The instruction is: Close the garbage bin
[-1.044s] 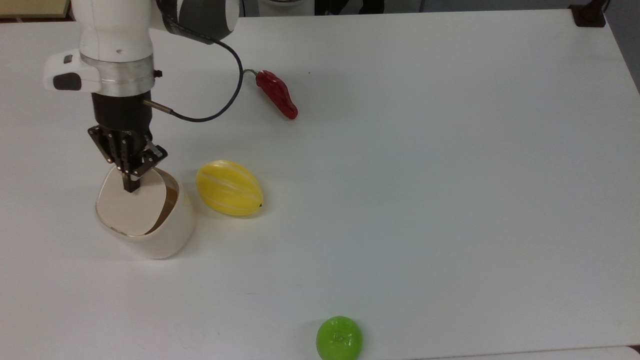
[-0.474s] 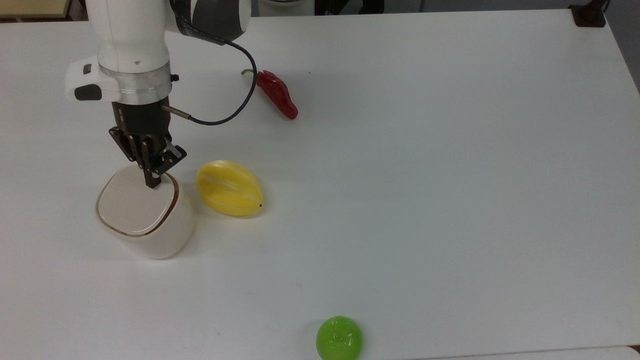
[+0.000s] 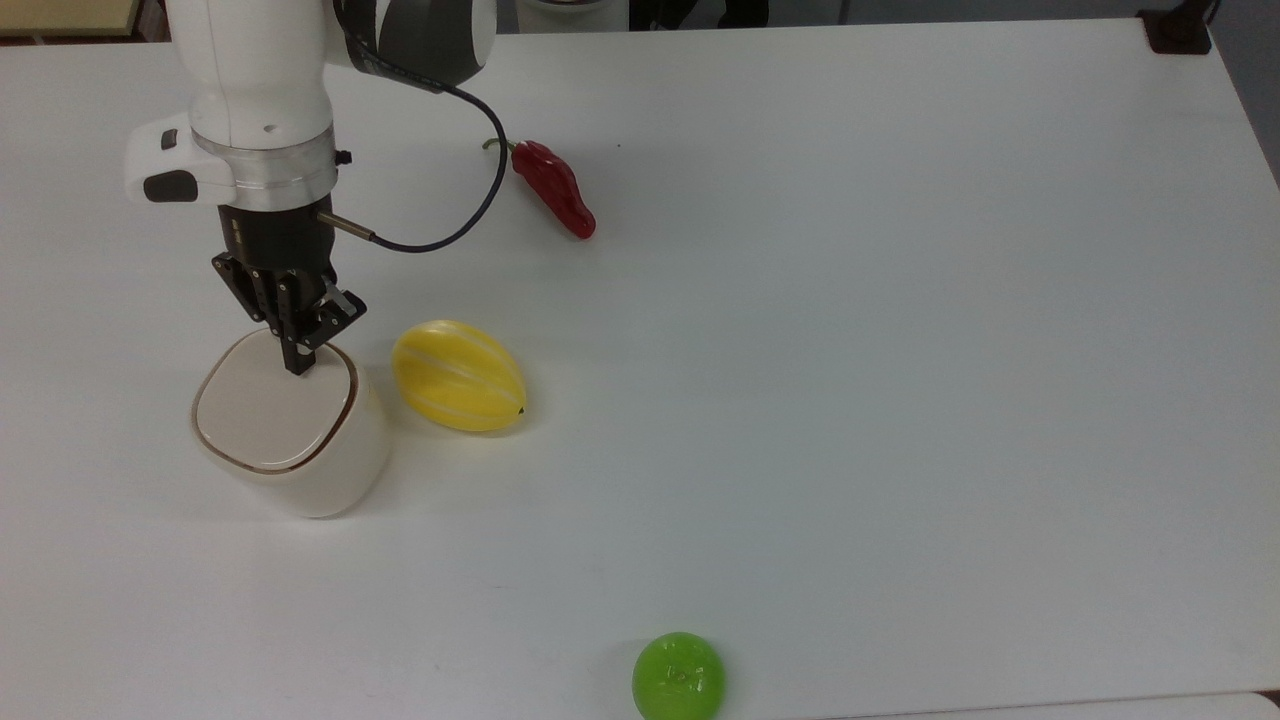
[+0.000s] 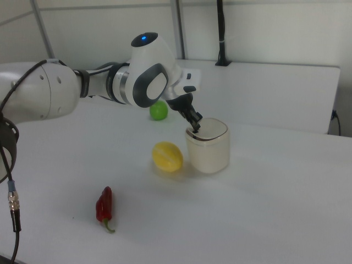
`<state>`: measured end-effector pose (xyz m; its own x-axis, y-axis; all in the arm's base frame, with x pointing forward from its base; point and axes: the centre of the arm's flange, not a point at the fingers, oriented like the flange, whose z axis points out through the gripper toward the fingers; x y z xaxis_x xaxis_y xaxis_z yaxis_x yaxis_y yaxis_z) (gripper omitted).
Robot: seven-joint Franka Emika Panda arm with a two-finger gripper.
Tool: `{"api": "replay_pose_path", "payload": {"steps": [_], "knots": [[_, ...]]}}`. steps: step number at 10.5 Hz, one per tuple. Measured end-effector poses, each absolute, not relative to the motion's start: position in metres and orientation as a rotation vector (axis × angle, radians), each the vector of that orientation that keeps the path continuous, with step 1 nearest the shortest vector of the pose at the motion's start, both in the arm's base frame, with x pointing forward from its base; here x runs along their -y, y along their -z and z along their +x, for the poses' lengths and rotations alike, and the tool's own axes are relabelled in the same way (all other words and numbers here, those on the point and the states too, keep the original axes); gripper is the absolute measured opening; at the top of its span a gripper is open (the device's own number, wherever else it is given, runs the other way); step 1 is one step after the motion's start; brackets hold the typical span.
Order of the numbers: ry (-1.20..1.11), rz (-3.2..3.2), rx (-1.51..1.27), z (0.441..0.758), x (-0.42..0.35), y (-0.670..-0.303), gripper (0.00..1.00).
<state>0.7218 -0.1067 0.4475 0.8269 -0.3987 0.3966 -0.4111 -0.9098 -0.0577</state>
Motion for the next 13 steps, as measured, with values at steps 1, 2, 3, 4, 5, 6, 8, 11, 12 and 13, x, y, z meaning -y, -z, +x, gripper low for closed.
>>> {"api": "replay_pose_path", "payload": {"steps": [1,2,3,4,5,6,8,11,12,13], "knots": [[-0.630,2.974,0.660,0.7216,0.1073,-0.4454,0.01],[-0.621,2.975,0.660,0.7214,0.1075,-0.4418,0.01],[-0.615,2.975,0.659,0.7214,0.1074,-0.4393,0.01],[-0.609,2.972,0.651,0.7211,0.1068,-0.4374,0.01],[-0.607,2.969,0.643,0.7211,0.1058,-0.4367,0.01],[-0.606,2.968,0.641,0.7211,0.1057,-0.4367,0.01],[-0.606,2.968,0.641,0.7210,0.1057,-0.4366,0.01],[-0.606,2.968,0.641,0.7210,0.1057,-0.4366,0.01],[-0.606,2.968,0.641,0.7210,0.1057,-0.4366,0.01],[-0.608,2.968,0.643,0.7210,0.1058,-0.4372,0.01]]}}
